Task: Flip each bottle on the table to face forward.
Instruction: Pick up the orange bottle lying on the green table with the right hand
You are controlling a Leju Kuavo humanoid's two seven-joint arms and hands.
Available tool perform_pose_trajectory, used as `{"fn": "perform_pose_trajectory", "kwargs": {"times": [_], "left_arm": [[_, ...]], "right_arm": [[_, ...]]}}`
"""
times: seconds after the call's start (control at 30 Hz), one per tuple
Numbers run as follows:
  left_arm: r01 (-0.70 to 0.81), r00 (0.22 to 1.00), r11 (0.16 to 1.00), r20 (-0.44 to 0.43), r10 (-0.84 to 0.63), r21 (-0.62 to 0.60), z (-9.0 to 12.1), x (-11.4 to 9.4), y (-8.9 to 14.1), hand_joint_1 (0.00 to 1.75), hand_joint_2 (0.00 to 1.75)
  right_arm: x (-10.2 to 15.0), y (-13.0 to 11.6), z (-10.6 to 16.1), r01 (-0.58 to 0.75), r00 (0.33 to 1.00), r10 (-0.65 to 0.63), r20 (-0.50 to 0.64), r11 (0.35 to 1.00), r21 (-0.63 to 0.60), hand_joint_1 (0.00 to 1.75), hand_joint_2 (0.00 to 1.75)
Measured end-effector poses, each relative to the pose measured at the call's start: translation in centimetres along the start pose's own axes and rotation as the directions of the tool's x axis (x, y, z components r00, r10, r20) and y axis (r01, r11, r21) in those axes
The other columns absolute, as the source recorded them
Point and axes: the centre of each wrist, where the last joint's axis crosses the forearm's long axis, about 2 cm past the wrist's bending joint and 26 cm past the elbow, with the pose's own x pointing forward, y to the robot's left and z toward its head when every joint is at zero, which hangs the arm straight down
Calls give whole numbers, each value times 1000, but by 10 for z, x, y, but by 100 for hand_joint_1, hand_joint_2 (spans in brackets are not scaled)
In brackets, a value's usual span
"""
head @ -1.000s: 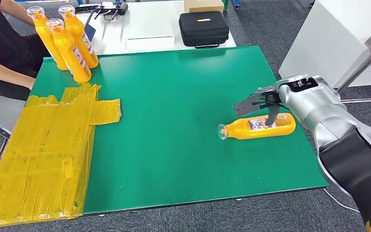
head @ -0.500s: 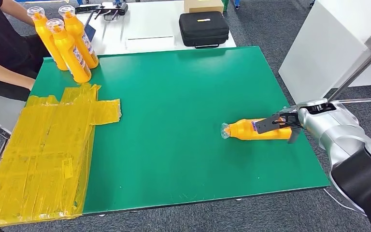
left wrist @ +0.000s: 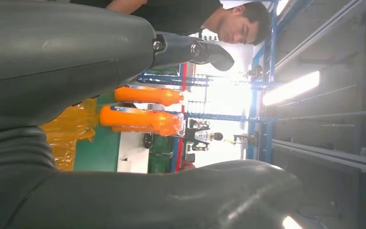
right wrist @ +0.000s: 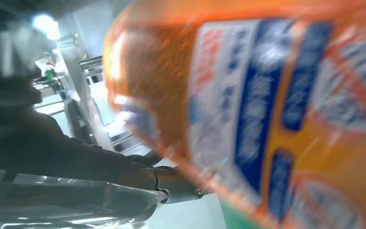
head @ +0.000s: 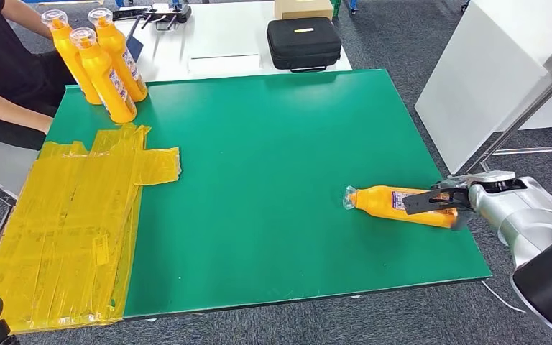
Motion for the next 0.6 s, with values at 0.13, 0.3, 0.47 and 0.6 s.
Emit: {"fn": "perform_pose_trajectory", "kwargs": {"times": [0.13, 0.3, 0.47, 0.6], "left_arm": [[8, 1000, 1000, -4, -8, 4, 3, 2, 0, 0, 0], [20, 1000, 1000, -1, -20, 9, 7, 8, 2, 0, 0], [25, 1000, 1000, 1, -25, 11, 10, 11, 3, 0, 0], [27, 1000, 1000, -2, -27, 10, 11, 12, 4, 0, 0]], "right_arm": [[19, 6, -6, 21, 1000, -21, 12, 999, -43, 175, 175], [38, 1, -10, 46, 997, -42, 61, 997, -62, 175, 175], [47, -2, -11, 61, 994, -55, 92, 996, -69, 175, 175], [51, -2, -12, 65, 993, -58, 101, 995, -70, 175, 175]]}}
